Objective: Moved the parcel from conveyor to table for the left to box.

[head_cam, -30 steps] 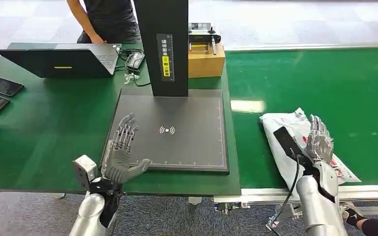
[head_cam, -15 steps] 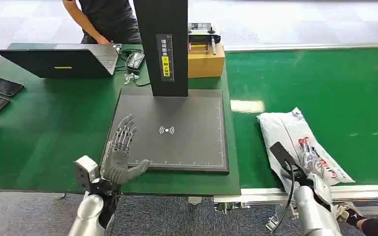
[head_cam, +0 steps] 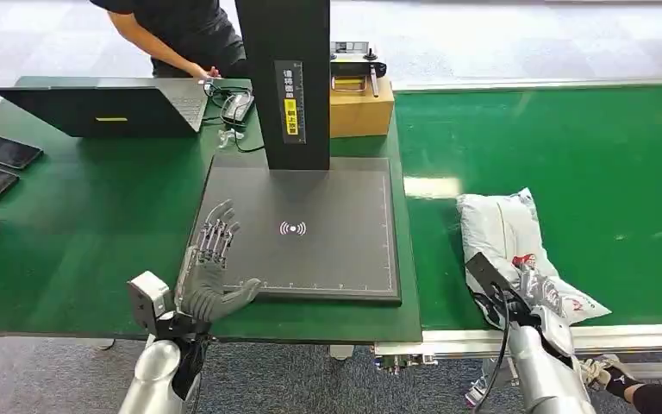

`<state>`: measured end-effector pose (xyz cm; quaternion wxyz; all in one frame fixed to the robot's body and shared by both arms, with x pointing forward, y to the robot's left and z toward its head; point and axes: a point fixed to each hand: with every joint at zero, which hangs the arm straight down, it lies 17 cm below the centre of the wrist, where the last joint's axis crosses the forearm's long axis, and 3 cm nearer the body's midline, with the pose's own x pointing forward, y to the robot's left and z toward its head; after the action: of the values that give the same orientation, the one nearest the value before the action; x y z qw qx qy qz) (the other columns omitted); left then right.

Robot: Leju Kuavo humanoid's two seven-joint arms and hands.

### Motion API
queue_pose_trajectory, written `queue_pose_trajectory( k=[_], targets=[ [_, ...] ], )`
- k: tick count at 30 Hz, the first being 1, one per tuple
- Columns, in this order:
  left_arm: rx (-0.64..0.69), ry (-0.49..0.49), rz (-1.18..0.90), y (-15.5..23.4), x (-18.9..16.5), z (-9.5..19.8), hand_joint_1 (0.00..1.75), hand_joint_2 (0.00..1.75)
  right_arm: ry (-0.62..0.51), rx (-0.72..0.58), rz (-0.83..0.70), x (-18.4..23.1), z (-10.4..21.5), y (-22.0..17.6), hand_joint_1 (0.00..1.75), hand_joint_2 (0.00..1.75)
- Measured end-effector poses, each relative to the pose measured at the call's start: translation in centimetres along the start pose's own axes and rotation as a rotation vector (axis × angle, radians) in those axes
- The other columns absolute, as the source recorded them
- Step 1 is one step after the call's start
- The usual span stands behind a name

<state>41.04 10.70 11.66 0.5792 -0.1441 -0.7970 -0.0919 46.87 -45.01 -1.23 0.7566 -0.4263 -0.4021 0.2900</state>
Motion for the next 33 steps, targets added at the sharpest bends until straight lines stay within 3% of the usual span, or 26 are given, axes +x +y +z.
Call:
queue_pose_trajectory(
  k=[15,18,24,33],
  targets=[
    [0.000,-0.004,0.016,-0.1,0.2,-0.1,0.00,1.75,-0.077,0.039,0.011,2.7,0.5,1.4,1.75,1.75],
    [0.004,-0.005,0.015,0.0,0.2,-0.1,0.00,1.75,-0.114,-0.001,-0.014,3.8,0.5,0.9,1.75,1.75],
    [0.009,-0.003,0.021,-0.2,0.3,-0.1,0.00,1.75,-0.183,-0.207,0.015,6.3,2.1,-1.7,1.75,1.75],
    [0.007,-0.006,0.029,-0.5,0.5,-0.3,0.00,1.75,-0.427,-0.571,-0.072,12.1,8.5,-9.6,1.75,1.75]
  ],
)
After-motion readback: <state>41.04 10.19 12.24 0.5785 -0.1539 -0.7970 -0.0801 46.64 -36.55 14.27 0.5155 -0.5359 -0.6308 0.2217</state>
